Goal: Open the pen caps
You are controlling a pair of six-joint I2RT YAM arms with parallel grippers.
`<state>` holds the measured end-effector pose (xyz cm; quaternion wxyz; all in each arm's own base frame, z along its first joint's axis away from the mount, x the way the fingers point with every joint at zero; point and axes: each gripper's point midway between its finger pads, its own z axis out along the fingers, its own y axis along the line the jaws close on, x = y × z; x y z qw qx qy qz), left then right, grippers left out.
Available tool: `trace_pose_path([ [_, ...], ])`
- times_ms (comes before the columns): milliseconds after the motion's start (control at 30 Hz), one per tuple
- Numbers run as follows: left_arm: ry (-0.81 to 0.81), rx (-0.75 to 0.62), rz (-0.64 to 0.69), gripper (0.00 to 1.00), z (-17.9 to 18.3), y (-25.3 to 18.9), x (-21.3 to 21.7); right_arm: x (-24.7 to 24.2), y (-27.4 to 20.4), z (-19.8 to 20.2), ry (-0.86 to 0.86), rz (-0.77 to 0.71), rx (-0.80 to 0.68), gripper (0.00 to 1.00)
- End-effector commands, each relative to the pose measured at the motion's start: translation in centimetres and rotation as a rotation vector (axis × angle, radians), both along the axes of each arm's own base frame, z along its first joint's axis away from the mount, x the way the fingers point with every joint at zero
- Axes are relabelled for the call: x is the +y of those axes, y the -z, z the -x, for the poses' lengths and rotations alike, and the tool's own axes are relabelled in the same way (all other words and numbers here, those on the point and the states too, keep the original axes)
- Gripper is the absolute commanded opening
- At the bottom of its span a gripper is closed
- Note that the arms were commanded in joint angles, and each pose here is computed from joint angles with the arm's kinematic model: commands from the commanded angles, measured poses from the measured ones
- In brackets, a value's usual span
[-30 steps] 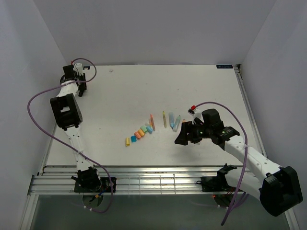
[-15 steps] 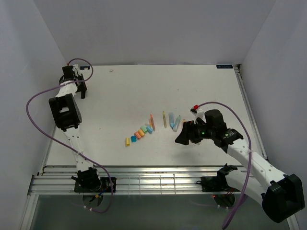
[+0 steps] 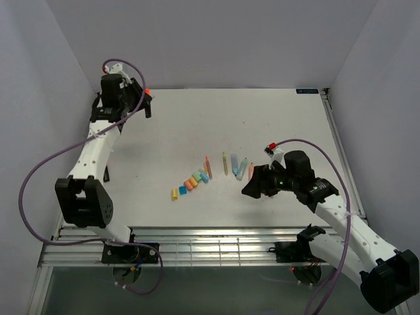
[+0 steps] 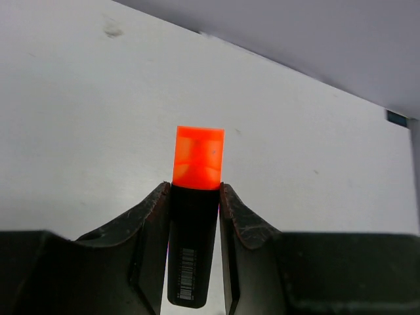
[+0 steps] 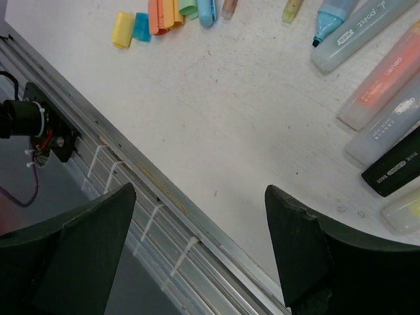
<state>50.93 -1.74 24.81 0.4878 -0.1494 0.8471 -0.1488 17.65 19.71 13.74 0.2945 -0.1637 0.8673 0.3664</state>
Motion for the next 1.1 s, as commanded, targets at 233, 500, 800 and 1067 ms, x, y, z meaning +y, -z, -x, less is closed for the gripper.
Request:
trace_pose_path([
  [233, 0.140, 0.029, 0.260, 0.00, 16.9, 1.9, -19.8, 3.5, -7.9, -1.5, -0.038, -0.163, -0.130, 0.85],
  [500, 0.189, 0.097, 0.222, 0.00, 22.7, 5.0, -28.0, 7.2, -10.1, -2.1, 0.013, -0.204, -0.183, 0.83],
  [800, 0.144, 0.133, 0.169, 0.00, 25.1, 6.0, -31.6, 7.9, -7.9, -3.1, 0.157, -0.122, -0.221, 0.77],
  [1067, 0.092, 0.099, 0.224, 0.00, 26.0, 5.0, -30.1, 7.1, -5.3, -2.6, 0.206, -0.105, -0.161, 0.72],
])
